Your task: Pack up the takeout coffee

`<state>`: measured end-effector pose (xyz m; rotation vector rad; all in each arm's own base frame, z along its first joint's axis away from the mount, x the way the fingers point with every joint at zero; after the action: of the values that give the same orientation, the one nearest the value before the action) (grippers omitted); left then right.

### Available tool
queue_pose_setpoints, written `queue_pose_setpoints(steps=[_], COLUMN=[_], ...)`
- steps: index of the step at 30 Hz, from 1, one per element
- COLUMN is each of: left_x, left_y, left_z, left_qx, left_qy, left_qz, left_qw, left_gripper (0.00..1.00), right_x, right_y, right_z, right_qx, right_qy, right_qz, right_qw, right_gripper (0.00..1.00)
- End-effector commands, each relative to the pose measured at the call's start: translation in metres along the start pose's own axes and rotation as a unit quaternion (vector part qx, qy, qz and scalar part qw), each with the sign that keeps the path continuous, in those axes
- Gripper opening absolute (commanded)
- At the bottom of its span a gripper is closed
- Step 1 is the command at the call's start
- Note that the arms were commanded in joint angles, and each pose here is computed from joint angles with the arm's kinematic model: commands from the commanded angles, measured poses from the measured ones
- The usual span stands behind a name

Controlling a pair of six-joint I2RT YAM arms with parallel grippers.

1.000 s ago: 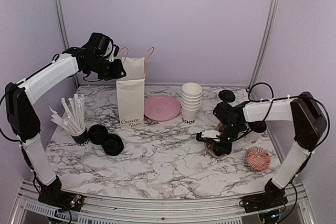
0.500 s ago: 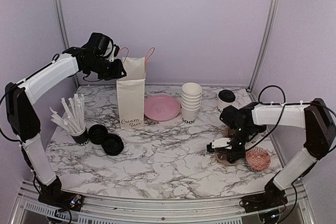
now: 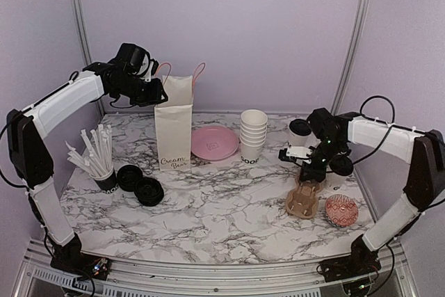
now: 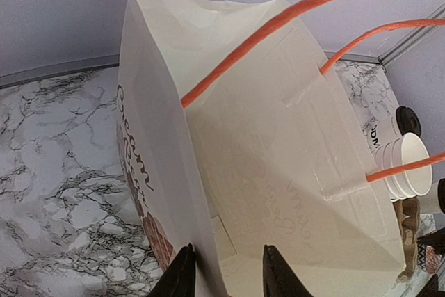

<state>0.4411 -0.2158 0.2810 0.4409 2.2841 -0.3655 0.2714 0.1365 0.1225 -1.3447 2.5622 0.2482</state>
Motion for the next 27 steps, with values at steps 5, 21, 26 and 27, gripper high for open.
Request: queue_pose_setpoints(steps=[5,21,26,27], left_x=[-0.006,-0.004,-0.003,-0.002], left_y=[-0.003,-0.003,-0.002,-0.002], left_z=[-0.014,-0.01,-0.007,-0.007], left_qx=[0.005,0.005,0.005,0.005], left_qy=[-0.014,-0.009,-0.007,-0.006], left_qz=[0.007,0.011,0.01,0.01], left_qw=[1.0,1.0,1.0,1.0], left_gripper=[0.34,0.34,0.34,0.34], right_x=[-0.003,-0.044,-0.051,-0.048], right_y=[-0.085,-0.034,-0.003,-0.002], right_z=[0.021,0.063,0.057,0.056], right_qx=[0.128,0.072,0.034,0.033], right_qy=[-0.008,-0.02,-0.036,-0.033], right_qz=[0.108,0.029,-0.005,-0.004], right_qw=[0.986,0.997,0.999,0.999], right_gripper=[0.0,0.0,0.0,0.0])
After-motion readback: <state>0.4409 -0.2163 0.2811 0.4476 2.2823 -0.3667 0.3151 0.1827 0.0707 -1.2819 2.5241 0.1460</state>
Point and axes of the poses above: each gripper's point midway between its finger pads, its own z axis out along the fingers, its own y axis along the line the jaws close on, x = y × z, the point moved 2 cm from there along -z, back along the fingers, and after that the axes turned 14 degrees about z, right-handed, at the moved point
